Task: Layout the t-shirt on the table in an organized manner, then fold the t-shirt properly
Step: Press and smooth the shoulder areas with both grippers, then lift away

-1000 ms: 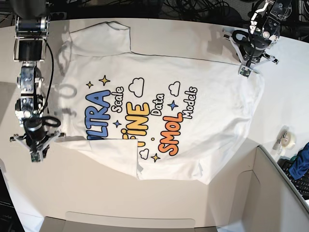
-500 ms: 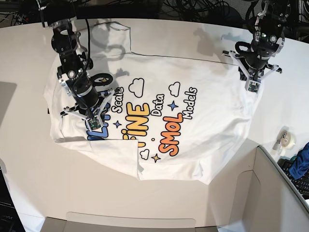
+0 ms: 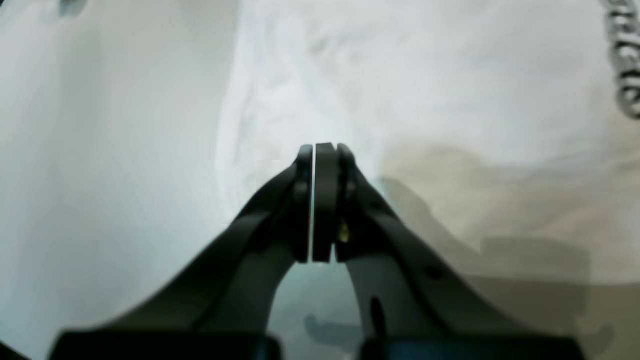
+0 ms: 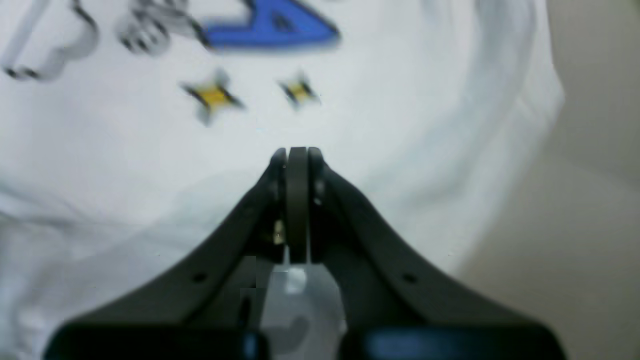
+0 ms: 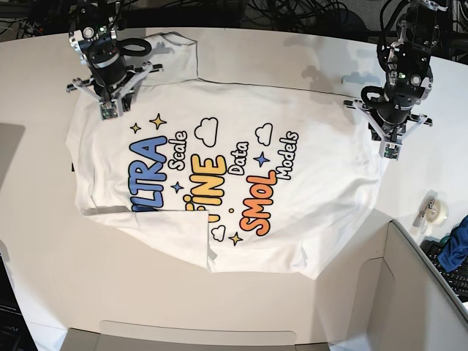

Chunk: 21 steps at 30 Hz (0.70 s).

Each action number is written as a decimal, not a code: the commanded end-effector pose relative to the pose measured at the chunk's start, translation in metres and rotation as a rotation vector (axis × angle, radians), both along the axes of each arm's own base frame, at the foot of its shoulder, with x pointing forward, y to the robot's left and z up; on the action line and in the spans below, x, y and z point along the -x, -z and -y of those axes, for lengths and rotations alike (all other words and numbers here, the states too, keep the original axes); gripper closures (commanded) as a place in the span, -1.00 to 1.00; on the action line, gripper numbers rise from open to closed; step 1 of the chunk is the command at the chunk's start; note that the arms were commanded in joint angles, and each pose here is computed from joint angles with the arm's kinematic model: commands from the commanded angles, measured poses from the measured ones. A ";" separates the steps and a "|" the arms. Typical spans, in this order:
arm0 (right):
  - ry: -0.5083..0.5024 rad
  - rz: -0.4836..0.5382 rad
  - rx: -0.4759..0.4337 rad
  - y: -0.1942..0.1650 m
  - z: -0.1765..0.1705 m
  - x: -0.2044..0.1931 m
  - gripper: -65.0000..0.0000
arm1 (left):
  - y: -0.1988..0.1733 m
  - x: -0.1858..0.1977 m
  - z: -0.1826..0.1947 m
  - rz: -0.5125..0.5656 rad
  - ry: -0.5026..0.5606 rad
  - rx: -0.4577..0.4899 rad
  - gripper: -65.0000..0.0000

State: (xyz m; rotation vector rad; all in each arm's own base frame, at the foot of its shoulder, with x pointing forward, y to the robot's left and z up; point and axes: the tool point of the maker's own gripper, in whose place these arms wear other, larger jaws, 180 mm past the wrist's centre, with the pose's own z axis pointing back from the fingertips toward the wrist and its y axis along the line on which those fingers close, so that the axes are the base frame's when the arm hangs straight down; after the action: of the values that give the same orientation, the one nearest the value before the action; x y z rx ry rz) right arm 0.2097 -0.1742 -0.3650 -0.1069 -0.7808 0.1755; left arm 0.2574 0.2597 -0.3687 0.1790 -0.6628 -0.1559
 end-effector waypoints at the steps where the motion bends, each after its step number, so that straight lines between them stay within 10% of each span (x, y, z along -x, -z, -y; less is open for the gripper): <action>1: -0.007 0.045 -0.005 -0.008 -0.001 0.000 1.00 | -0.004 -0.004 -0.007 0.018 -0.002 -0.020 0.99; 21: 0.070 -0.019 0.079 0.001 0.046 0.039 1.00 | 0.017 0.001 -0.024 -0.009 -0.042 -0.030 0.99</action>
State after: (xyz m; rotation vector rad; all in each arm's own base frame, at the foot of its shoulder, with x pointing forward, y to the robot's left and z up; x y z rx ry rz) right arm 0.1671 -0.2191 -0.3742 -0.2025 -0.7190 0.1337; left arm 0.2480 0.2793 -0.3970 0.1984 -0.6086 -0.1152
